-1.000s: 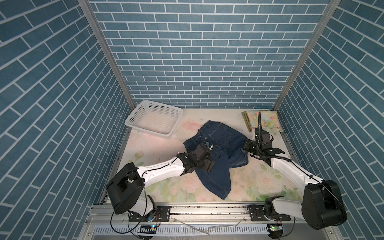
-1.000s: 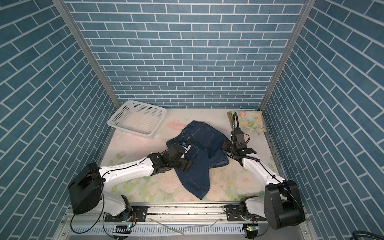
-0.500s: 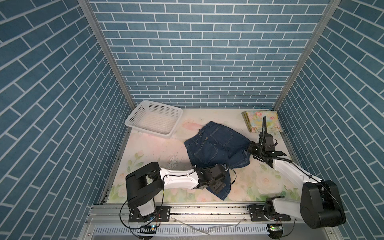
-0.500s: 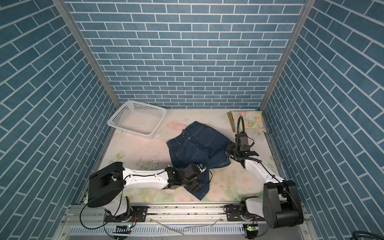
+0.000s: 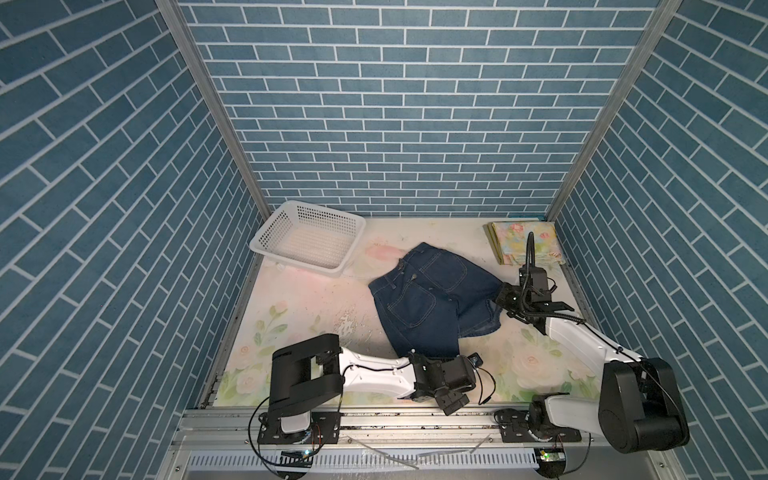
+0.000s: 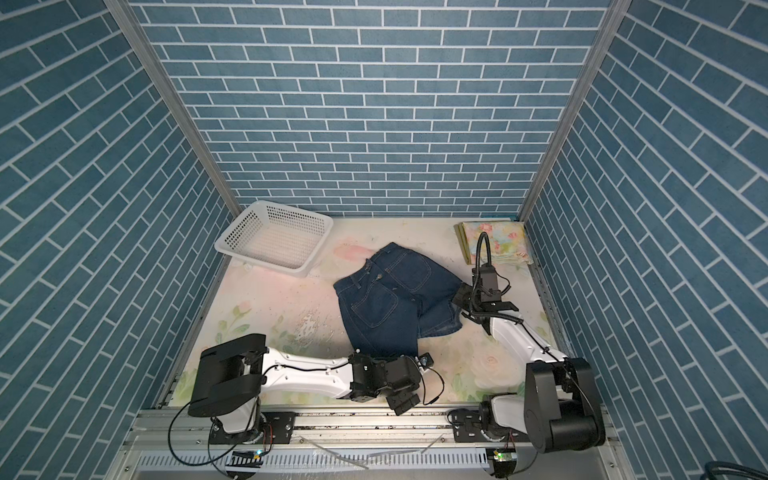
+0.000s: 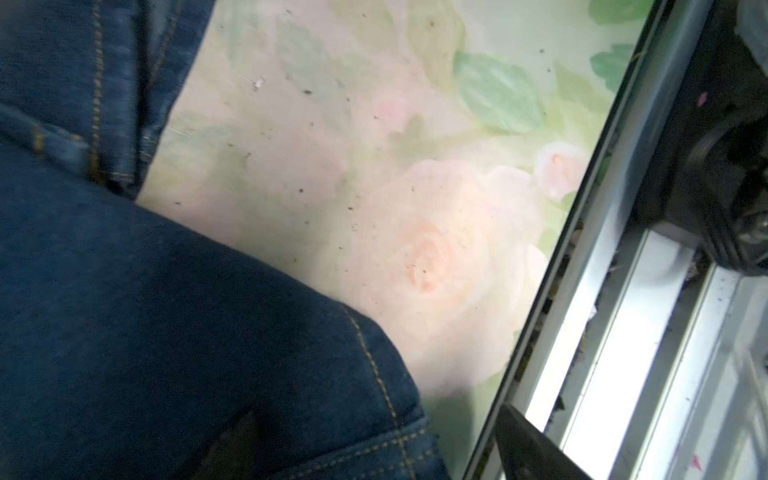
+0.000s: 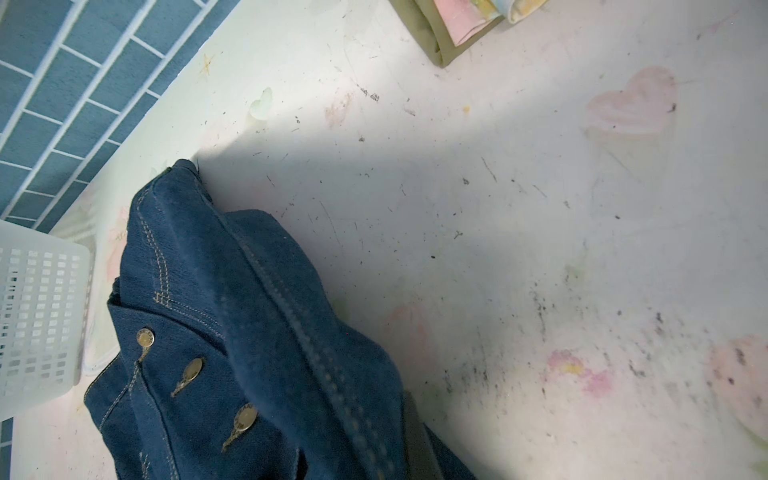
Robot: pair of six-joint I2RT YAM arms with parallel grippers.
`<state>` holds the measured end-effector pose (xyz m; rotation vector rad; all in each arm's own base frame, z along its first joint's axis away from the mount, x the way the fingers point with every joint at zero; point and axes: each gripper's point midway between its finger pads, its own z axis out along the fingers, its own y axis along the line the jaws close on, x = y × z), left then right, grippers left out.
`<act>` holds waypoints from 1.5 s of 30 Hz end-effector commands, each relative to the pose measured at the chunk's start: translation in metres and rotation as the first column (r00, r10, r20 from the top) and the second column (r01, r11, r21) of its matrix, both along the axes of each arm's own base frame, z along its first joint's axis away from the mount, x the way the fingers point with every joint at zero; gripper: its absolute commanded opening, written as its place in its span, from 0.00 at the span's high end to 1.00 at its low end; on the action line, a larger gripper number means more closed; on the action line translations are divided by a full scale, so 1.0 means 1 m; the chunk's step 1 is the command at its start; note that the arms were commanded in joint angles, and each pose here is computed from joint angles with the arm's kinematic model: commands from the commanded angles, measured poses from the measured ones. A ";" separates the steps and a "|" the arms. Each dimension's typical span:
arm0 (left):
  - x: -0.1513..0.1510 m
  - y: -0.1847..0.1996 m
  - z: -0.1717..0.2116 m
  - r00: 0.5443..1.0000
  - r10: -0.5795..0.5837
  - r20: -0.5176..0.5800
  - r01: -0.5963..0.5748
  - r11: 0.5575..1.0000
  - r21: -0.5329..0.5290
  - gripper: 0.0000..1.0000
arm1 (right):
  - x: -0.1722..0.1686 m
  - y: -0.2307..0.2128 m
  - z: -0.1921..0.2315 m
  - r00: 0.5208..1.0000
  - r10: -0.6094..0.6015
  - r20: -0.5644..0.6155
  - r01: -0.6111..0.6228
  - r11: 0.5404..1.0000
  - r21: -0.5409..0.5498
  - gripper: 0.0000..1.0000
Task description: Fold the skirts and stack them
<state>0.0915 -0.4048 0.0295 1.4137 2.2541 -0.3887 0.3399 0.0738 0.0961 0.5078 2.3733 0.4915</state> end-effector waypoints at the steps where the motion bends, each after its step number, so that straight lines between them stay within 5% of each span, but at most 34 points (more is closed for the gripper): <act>1: 0.004 0.010 -0.012 0.999 0.011 0.030 -0.013 0.996 0.085 0.23 | 0.002 -0.004 0.008 0.999 -0.010 0.032 0.010 1.000 -0.005 1.00; 7: 0.031 0.033 -0.007 0.986 0.121 0.117 -0.132 0.987 0.095 1.00 | -0.002 -0.013 0.021 0.998 -0.023 0.063 0.026 0.999 -0.047 1.00; 16: 0.088 0.089 0.082 0.914 0.349 0.208 -0.337 0.937 -0.091 1.00 | -0.013 -0.017 0.062 0.991 -0.011 0.137 0.021 0.997 -0.072 1.00; 22: 0.131 0.146 0.204 0.813 0.505 0.291 -0.426 0.855 -0.295 1.00 | -0.022 -0.012 0.138 0.967 0.022 0.255 -0.012 0.999 -0.041 1.00; 26: 0.165 0.181 0.249 0.743 0.588 0.321 -0.482 0.802 -0.353 1.00 | -0.020 -0.004 0.187 0.945 0.047 0.323 -0.047 0.999 -0.008 1.00; 33: 0.243 0.213 0.298 0.668 0.698 0.259 -0.558 0.699 -0.447 1.00 | 0.035 0.006 0.244 0.921 0.025 0.389 -0.044 0.998 0.042 1.00; 39: 0.306 0.221 0.372 0.629 0.724 0.282 -0.526 0.664 -0.532 1.00 | 0.098 0.022 0.314 0.871 0.037 0.491 -0.087 0.993 0.078 1.00; 45: 0.303 0.224 0.434 0.614 0.711 0.342 -0.459 0.674 -0.579 1.00 | 0.100 0.024 0.368 0.829 0.067 0.555 -0.110 0.993 0.044 1.00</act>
